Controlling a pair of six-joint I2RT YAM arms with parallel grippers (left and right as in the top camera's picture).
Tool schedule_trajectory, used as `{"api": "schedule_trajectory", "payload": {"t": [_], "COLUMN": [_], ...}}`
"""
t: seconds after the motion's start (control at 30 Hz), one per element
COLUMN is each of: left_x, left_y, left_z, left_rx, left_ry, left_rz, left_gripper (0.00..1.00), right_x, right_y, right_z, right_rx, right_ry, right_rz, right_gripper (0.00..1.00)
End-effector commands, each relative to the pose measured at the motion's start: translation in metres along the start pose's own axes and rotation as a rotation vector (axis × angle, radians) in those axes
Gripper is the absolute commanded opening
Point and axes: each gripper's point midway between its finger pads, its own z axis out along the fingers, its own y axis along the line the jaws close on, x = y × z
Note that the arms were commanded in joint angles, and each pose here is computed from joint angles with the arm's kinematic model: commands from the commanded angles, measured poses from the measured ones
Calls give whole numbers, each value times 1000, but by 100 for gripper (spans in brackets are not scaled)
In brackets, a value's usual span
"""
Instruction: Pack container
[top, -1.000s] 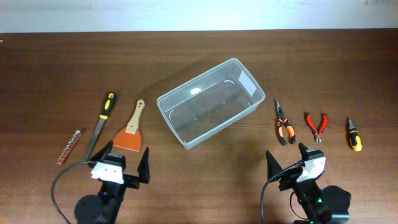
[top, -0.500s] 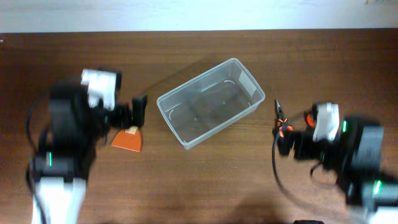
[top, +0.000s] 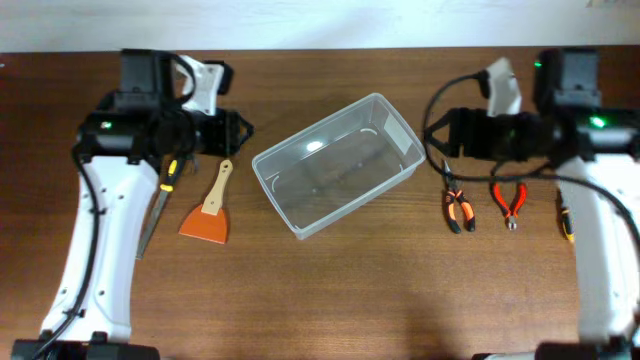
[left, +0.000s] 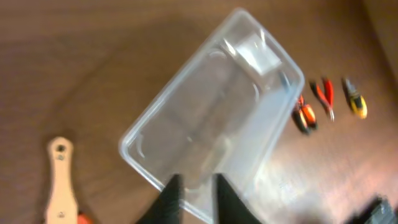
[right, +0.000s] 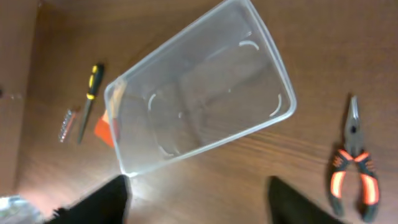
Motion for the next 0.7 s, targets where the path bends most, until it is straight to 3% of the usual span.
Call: {"api": "schedule_trajectory", "payload": {"t": [0.0, 0.2, 0.23, 0.37, 0.47, 0.67], "left_x": [12, 61, 71, 112, 141, 180], "left_y": [-26, -51, -60, -89, -95, -97], "left_z": [11, 36, 42, 67, 84, 107], "left_rx": [-31, -243, -224, -152, -141, -133], "left_ry": [67, 265, 293, 410, 499, 608], "left_rz": [151, 371, 395, 472, 511, 547], "left_gripper": [6, 2, 2, 2, 2, 2], "right_x": [-1, 6, 8, 12, 16, 19], "right_y": [-10, -30, -32, -41, -48, -58], "right_z": [30, 81, 89, 109, 121, 140], "right_rx": [97, 257, 267, 275, 282, 287], "right_ry": [51, 135, 151, 190, 219, 245], "right_rz": [38, 35, 31, 38, 48, 56], "right_gripper": [64, 42, 33, 14, 7, 5]}}
